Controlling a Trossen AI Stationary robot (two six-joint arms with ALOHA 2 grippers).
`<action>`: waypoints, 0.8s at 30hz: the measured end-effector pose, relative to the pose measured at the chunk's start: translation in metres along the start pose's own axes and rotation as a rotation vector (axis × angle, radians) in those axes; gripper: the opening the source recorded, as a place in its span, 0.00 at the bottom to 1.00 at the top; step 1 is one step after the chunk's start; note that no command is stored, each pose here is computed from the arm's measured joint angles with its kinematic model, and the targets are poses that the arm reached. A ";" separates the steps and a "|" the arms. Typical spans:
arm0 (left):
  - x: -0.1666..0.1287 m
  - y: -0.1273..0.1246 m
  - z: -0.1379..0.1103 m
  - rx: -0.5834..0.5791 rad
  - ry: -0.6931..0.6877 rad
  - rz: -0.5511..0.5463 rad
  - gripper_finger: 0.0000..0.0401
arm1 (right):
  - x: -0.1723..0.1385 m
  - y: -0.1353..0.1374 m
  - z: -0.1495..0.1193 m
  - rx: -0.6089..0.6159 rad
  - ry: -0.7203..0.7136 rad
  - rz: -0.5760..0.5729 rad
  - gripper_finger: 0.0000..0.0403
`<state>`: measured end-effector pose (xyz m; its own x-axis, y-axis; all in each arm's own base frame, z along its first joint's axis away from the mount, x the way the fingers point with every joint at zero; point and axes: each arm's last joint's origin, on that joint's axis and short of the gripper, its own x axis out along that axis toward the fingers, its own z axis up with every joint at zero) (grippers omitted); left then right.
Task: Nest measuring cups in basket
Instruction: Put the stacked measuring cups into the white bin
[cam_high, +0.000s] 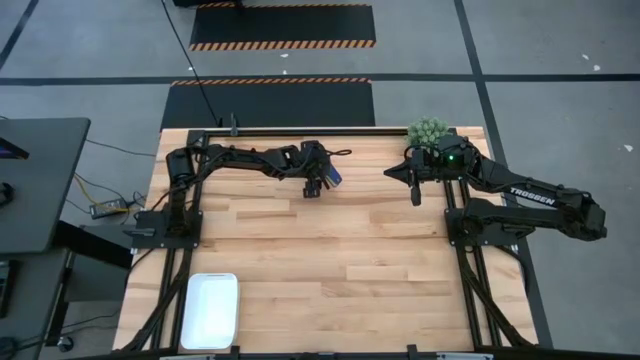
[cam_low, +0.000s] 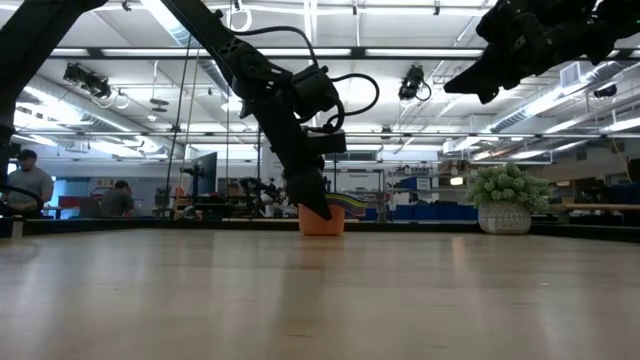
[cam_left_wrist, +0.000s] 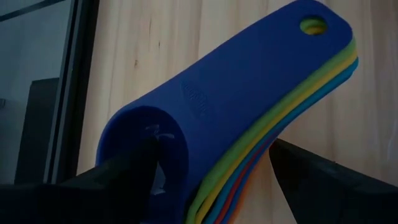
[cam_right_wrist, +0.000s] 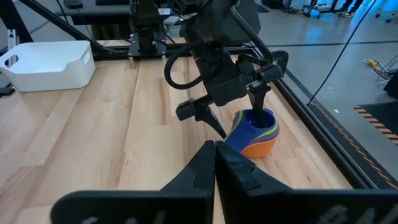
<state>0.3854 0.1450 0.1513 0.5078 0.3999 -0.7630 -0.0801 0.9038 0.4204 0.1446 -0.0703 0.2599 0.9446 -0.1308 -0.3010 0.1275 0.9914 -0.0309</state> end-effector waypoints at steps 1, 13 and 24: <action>0.000 0.000 0.000 0.000 0.000 0.000 0.79 | 0.000 0.000 0.000 0.000 0.000 0.000 0.04; 0.000 0.000 0.000 0.001 0.002 -0.001 0.79 | 0.000 0.000 0.000 0.000 0.000 0.000 0.04; 0.001 0.001 -0.001 -0.005 0.008 0.008 0.70 | 0.000 0.000 0.000 0.000 0.001 0.000 0.04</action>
<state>0.3845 0.1467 0.1508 0.5005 0.4083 -0.7634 -0.0882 0.9013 0.4241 0.1445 -0.0703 0.2598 0.9444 -0.1307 -0.3017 0.1274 0.9914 -0.0308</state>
